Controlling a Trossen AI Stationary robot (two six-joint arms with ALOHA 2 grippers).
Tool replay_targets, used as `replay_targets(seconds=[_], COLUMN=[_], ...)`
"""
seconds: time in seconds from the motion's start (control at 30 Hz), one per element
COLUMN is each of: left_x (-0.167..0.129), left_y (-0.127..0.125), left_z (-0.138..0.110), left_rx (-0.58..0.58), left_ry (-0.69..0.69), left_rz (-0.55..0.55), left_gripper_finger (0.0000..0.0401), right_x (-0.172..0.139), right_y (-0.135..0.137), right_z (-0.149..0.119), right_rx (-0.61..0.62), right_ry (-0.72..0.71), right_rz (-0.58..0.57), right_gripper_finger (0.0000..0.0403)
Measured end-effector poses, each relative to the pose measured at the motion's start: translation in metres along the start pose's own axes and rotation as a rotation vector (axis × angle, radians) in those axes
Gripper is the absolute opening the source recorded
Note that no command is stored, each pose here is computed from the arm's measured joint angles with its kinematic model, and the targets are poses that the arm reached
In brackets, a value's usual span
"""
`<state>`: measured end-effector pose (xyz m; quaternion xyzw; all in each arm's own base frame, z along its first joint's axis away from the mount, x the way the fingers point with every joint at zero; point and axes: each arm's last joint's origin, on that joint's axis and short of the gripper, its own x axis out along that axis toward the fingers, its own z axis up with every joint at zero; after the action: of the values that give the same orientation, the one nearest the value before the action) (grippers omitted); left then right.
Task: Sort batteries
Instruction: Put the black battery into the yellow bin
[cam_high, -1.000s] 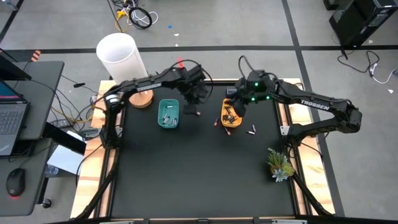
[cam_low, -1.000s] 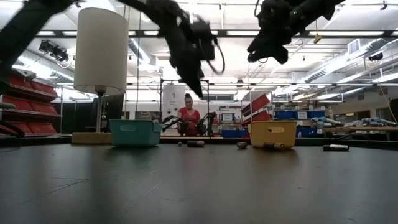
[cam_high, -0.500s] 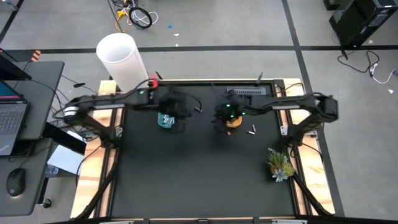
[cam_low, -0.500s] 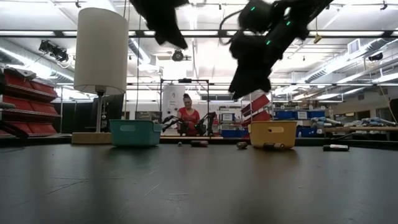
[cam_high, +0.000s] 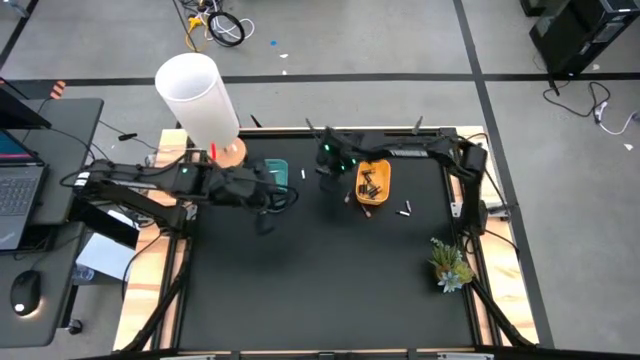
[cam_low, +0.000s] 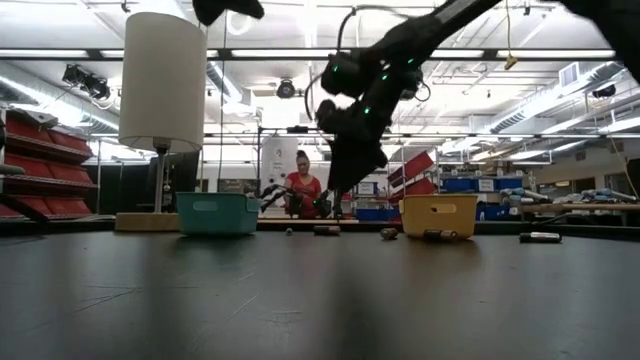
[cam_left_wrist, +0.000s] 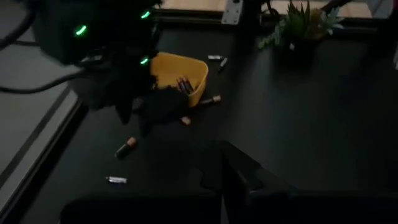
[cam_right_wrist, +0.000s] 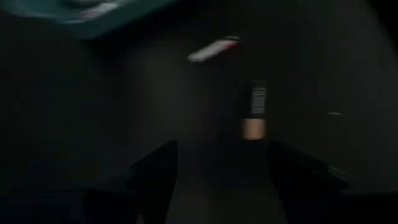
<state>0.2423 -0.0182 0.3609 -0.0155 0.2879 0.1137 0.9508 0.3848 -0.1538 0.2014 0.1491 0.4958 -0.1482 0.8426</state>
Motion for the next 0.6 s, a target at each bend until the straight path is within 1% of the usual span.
replay_targets(seconds=[0.17, 0.27, 0.37, 0.47, 0.6], left_x=[-0.005, -0.008, -0.011, -0.013, -0.015], left_y=[-0.009, -0.015, -0.021, -0.026, -0.028], left_z=[-0.002, -0.003, -0.004, -0.006, -0.009], left_rx=[-0.017, -0.026, -0.019, -0.018, -0.031], left_ry=[-0.016, -0.029, -0.043, -0.046, -0.042], left_rz=[0.030, 0.053, 0.084, 0.108, 0.137], left_gripper_finger=[0.0006, 0.0006, 0.0006, 0.0006, 0.0007], right_x=[0.013, 0.025, 0.033, 0.038, 0.046], right_y=[-0.030, -0.040, -0.043, -0.039, -0.037], right_z=[0.020, 0.026, 0.034, 0.042, 0.047], right_rx=[0.028, 0.046, 0.024, 0.008, 0.007], right_ry=[0.119, 0.216, 0.256, 0.263, 0.311], right_rz=[-0.038, -0.044, -0.042, -0.030, -0.026], right_gripper_finger=[0.0249, 0.0244, 0.0240, 0.0238, 0.0238])
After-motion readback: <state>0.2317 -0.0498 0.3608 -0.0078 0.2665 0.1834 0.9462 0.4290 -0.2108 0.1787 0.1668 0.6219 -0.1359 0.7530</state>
